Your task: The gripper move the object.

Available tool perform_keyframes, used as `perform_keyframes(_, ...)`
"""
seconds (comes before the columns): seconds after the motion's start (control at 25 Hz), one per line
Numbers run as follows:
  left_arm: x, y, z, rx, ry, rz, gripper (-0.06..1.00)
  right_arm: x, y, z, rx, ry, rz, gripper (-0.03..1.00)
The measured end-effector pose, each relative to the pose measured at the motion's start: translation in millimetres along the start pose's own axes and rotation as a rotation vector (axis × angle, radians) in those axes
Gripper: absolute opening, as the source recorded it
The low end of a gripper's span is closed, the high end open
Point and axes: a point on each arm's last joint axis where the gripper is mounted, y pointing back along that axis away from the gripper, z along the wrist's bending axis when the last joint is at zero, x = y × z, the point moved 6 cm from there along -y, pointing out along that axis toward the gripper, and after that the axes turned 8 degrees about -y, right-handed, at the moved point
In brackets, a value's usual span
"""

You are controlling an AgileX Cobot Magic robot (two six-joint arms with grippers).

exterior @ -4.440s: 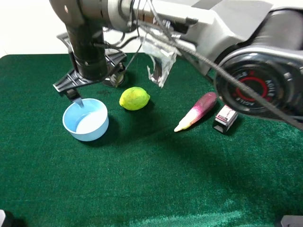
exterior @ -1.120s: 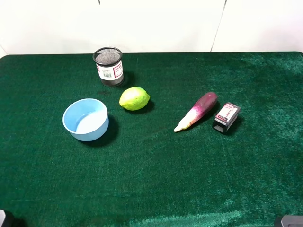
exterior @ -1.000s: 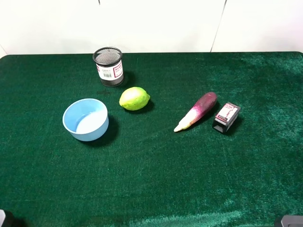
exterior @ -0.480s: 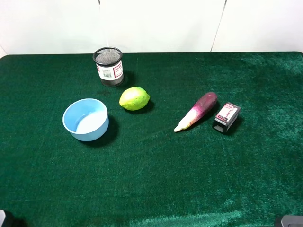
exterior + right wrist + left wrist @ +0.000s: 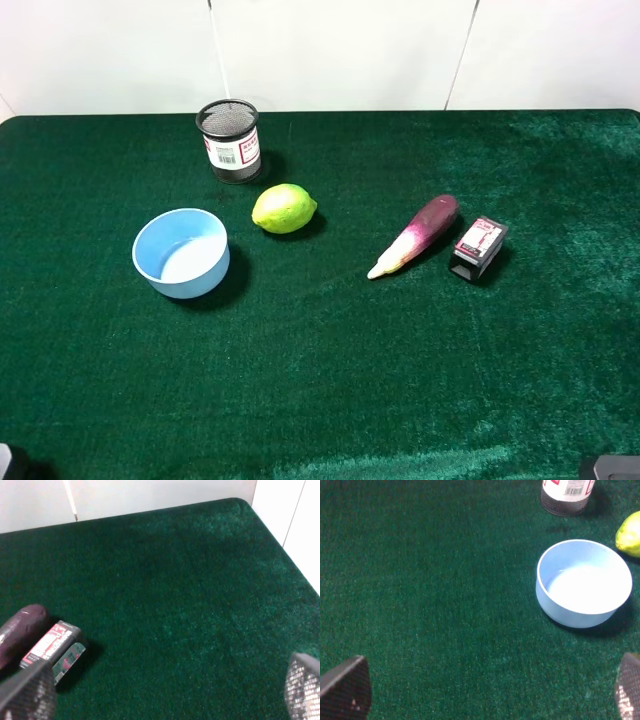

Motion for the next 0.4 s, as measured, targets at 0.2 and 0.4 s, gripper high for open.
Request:
perform_keyframes(0.2, 0.0, 0.0, 0.0, 0.000, 0.000, 0.000, 0.99, 0.0, 0.0, 0.0, 0.000, 0.000, 0.000, 0.70)
perform_keyframes(0.4, 0.0, 0.0, 0.0, 0.000, 0.000, 0.000, 0.99, 0.0, 0.0, 0.0, 0.000, 0.000, 0.000, 0.70)
